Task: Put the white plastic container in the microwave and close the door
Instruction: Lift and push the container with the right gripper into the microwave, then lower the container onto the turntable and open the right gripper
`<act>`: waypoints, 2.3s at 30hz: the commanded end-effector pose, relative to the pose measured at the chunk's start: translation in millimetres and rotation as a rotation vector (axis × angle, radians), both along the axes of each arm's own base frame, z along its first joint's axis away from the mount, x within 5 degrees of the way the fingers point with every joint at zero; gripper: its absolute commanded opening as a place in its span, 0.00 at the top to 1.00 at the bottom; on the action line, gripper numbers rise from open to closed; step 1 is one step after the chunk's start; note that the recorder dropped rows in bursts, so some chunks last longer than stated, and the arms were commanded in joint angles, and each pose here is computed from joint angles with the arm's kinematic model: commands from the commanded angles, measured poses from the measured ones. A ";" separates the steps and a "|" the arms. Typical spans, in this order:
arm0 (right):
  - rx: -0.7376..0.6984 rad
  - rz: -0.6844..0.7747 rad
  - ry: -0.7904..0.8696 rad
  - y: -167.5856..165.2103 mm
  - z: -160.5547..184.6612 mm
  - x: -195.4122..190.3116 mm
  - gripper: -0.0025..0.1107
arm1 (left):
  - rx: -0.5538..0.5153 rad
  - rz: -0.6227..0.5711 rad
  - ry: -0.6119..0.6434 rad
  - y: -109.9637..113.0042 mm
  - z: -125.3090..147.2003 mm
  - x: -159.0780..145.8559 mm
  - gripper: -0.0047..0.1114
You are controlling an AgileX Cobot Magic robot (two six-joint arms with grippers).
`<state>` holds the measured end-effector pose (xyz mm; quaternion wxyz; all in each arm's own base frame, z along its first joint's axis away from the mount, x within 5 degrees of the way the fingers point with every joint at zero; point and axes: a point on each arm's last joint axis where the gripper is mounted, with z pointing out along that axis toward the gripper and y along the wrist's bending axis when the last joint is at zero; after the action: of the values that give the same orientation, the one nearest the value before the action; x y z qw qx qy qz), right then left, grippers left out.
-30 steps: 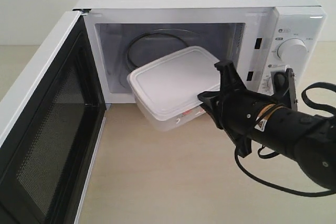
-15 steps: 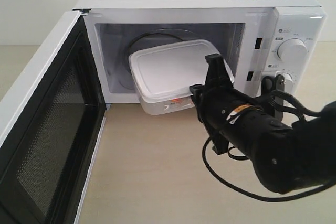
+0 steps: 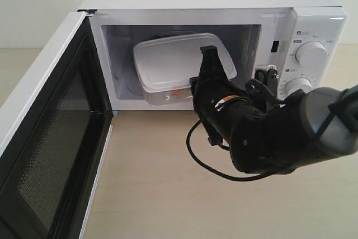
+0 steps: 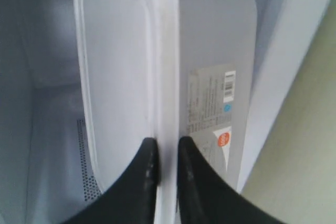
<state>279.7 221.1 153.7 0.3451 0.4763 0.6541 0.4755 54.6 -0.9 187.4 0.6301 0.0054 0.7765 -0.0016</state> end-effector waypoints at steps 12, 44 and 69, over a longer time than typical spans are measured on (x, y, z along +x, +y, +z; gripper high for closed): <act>-0.078 -0.054 -0.117 15.6 26.2 26.5 0.98 | -0.009 0.006 0.002 0.2 -1.0 -0.2 0.92; -0.111 -0.091 -0.084 16.0 10.8 38.1 0.81 | -0.009 0.006 0.002 0.2 -1.0 -0.2 0.92; -0.096 -0.065 -0.103 17.1 13.2 39.4 0.53 | -0.009 0.006 0.002 0.2 -1.0 -0.2 0.92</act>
<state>318.7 236.5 161.9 0.4138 0.4649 0.6415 0.4484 54.6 -0.9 187.4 0.6301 0.0054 0.7765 -0.0016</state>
